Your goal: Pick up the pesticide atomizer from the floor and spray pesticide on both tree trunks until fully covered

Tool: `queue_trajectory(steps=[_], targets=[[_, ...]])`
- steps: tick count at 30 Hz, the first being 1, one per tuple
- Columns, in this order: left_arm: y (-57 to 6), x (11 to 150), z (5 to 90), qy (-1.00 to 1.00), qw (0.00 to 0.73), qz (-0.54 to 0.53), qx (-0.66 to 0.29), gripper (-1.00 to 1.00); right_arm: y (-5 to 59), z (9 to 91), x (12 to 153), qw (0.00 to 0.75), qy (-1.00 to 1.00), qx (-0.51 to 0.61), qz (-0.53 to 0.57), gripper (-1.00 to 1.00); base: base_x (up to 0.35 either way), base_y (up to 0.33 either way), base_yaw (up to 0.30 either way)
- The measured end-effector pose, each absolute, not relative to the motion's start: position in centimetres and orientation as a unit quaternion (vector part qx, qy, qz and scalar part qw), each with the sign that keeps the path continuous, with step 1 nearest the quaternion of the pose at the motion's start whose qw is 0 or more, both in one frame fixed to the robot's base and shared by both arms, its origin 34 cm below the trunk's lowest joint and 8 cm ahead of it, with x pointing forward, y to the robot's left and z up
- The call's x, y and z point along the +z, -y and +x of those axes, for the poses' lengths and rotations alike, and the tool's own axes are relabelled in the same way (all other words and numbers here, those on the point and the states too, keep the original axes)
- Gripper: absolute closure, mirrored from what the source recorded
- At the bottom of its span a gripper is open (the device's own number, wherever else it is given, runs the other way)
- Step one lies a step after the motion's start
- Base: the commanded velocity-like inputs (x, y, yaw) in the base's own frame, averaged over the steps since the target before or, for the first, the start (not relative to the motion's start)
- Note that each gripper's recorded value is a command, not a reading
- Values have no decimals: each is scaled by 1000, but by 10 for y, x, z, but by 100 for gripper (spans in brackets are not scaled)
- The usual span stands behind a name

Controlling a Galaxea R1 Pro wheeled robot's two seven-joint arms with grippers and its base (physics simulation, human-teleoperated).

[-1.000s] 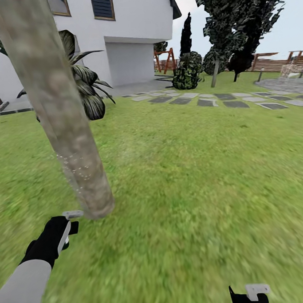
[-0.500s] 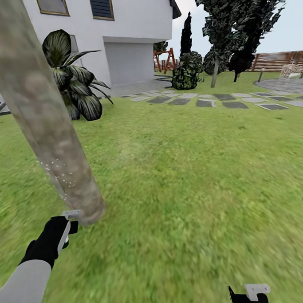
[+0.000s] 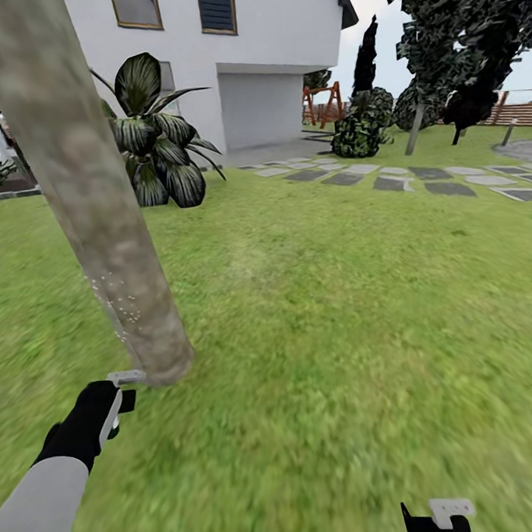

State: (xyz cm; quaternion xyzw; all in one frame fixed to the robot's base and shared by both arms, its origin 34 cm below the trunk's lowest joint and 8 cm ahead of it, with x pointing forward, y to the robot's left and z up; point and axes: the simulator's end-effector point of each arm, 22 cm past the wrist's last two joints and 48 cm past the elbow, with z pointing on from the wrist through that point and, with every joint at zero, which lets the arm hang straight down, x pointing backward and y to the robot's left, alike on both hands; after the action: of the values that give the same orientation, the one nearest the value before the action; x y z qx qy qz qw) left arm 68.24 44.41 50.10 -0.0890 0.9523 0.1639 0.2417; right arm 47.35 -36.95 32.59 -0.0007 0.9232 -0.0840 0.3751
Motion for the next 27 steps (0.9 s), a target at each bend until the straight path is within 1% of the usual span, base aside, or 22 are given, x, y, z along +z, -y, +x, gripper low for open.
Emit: queue_trajectory(steps=[15,27], targets=[[-447,502,682,-952,242,-89,166,100,370,474,326,375,-923,-84,-1,-100,219,-274,27],[-461,504,678,-949,244,-116,165,100,370,474,326,375,-923,-84,-1,-100,171,-282,260]])
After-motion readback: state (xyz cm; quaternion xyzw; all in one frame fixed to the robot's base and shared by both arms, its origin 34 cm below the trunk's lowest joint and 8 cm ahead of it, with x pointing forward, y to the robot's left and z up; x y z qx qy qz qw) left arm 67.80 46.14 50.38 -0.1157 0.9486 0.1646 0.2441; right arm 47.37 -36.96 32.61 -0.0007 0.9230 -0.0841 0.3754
